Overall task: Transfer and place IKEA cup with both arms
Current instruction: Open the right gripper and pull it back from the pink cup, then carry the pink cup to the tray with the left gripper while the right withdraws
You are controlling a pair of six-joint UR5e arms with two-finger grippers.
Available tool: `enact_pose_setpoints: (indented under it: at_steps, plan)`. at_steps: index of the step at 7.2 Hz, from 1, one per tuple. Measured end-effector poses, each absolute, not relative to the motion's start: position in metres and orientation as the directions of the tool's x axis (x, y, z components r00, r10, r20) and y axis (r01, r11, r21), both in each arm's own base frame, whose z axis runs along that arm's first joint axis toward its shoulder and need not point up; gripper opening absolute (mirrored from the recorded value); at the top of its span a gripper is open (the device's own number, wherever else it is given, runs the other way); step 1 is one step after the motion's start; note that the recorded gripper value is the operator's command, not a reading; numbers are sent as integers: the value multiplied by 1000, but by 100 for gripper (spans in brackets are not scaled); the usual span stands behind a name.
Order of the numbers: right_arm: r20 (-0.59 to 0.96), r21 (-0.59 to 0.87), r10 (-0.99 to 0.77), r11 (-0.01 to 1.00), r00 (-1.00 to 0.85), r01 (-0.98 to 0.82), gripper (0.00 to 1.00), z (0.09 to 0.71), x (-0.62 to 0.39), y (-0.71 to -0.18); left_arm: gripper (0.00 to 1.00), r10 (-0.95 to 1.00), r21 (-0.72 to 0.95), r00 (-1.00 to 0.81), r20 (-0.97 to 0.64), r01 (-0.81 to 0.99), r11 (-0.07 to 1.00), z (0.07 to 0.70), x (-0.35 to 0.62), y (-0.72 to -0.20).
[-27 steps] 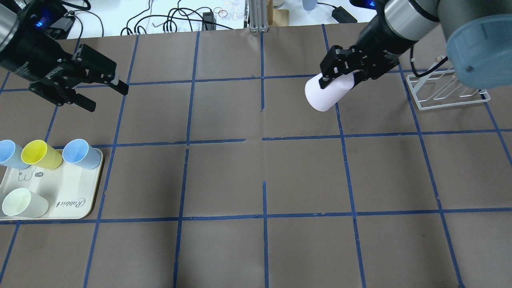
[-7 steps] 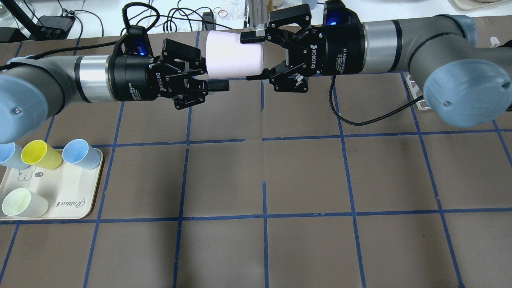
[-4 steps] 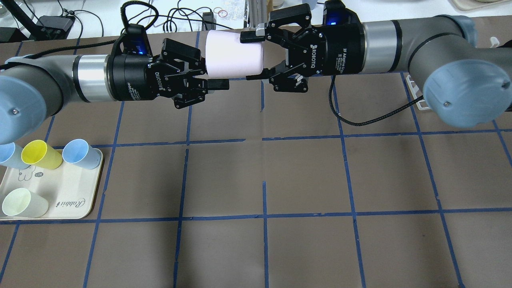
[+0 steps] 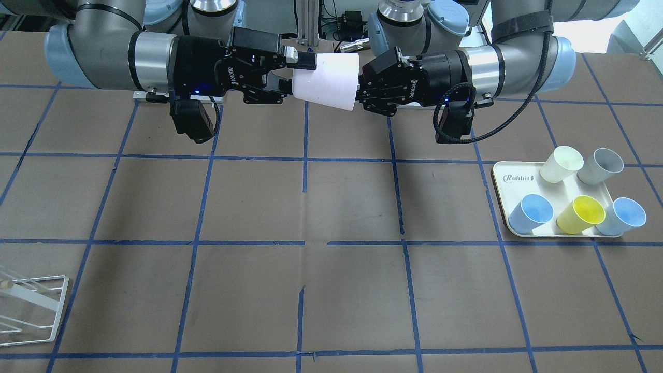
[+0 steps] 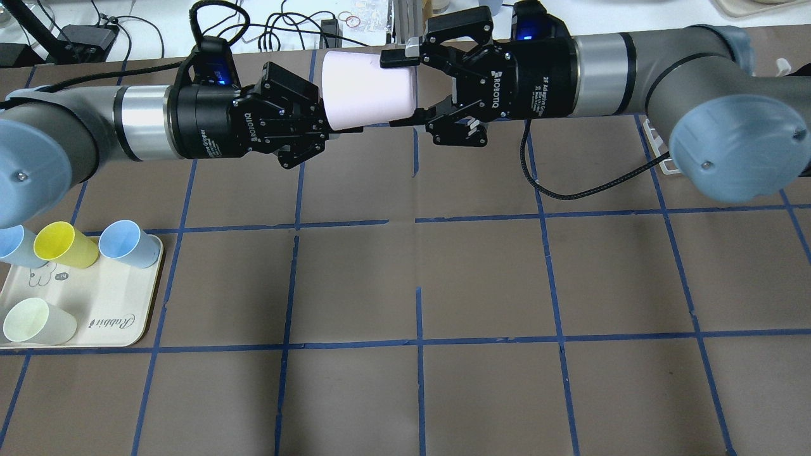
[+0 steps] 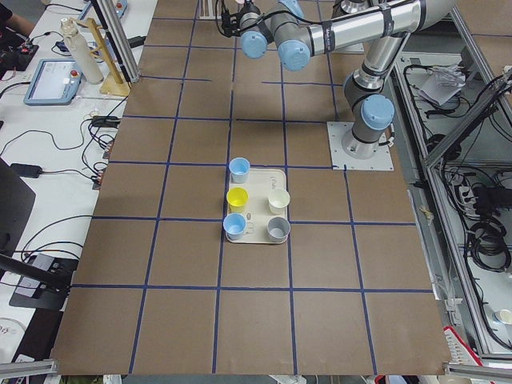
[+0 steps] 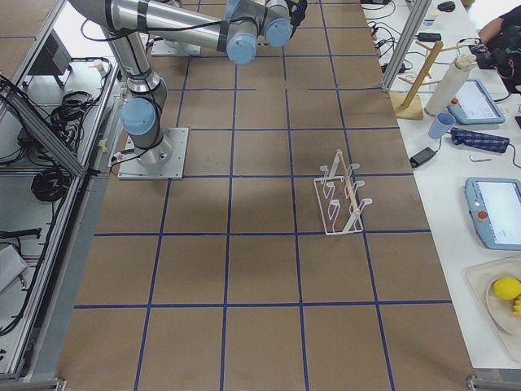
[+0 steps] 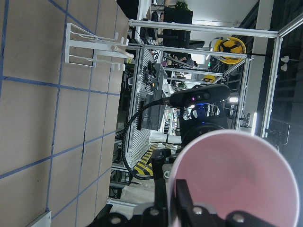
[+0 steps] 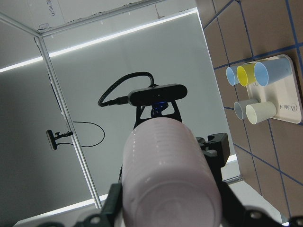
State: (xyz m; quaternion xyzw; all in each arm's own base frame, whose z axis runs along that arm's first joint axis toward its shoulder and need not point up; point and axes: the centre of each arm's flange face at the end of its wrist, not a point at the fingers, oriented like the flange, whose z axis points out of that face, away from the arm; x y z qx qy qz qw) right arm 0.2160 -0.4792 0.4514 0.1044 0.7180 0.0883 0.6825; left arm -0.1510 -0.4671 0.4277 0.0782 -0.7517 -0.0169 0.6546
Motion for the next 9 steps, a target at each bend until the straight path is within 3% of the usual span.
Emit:
enact_pose_setpoints:
  at_steps: [7,9]
  plan:
    - [-935,348,353,932,-33,105,100,447,177,-506,0,-134,120,-137,981,-103,987,439,-148,-467]
    - [-927,341,363,920,-93,195,100,447,128,-519,0,-142,125,-248,958,-85,989,440,-130,-468]
